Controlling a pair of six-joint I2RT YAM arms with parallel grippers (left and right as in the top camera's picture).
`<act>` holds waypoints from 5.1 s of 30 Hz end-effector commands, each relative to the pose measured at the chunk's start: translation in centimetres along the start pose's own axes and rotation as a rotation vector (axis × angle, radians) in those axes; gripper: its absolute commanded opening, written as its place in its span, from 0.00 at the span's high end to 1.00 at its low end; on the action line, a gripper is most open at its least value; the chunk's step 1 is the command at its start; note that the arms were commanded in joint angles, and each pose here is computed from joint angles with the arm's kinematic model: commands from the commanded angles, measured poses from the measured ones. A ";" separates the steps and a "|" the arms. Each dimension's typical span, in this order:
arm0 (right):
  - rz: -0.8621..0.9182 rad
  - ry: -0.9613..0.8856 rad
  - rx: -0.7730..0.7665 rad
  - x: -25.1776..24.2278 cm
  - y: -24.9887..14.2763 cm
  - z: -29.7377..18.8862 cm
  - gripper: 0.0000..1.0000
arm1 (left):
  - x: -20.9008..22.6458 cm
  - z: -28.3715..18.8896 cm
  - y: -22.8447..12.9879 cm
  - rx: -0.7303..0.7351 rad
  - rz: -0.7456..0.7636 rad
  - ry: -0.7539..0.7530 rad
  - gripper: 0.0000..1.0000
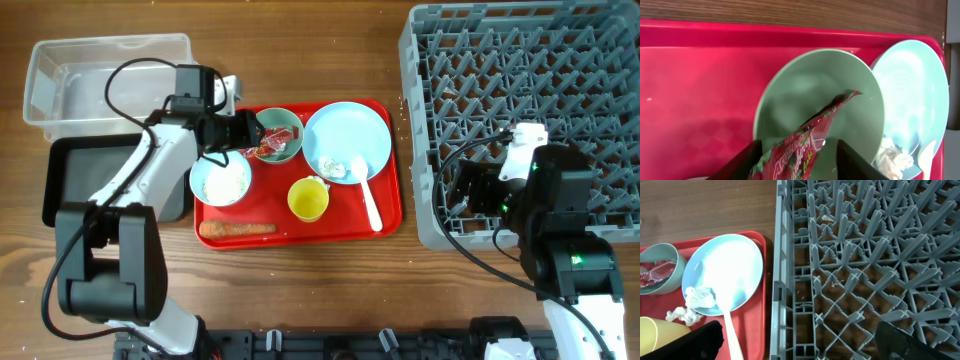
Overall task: Sort waste into correct bins and load items into the dishwasher rack
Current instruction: 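Reach the left gripper into the green bowl and grasp the red wrapper, then carry the red wrapper left and drop it into the clear bin, then reach the right gripper to the blue plate and grasp the white spoon, then carry the white spoon right and insert it into the dish rack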
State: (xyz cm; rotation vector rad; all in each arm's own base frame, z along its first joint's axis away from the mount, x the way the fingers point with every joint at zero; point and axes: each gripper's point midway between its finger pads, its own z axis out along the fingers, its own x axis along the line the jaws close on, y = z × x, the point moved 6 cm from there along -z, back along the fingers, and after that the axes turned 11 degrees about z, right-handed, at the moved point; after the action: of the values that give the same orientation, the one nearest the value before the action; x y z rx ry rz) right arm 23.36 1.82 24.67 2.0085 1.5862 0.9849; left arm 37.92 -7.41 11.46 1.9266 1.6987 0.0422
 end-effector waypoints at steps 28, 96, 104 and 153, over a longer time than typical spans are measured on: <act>0.019 -0.004 -0.019 0.1 0.7 -0.4 0.00 | 8.4 -16.8 9.1 -0.519 -0.106 0.501 0.96; -0.098 -0.113 0.746 10.2 -11.1 17.5 0.49 | 2.8 -11.1 -3.7 0.262 -0.232 0.203 0.25; -0.108 -0.110 0.757 10.4 -11.9 18.3 0.49 | 2.8 -11.0 -3.6 0.256 -0.230 0.203 0.25; -0.123 -0.209 0.386 3.5 0.0 8.8 0.96 | 2.8 -11.0 -3.6 0.256 -0.230 0.203 0.25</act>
State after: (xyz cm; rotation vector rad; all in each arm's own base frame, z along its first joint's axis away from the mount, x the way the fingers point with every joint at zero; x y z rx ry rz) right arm 29.59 7.60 19.68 2.2176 1.8111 0.4816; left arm 31.07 -0.44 17.85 1.9391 2.1538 -0.1020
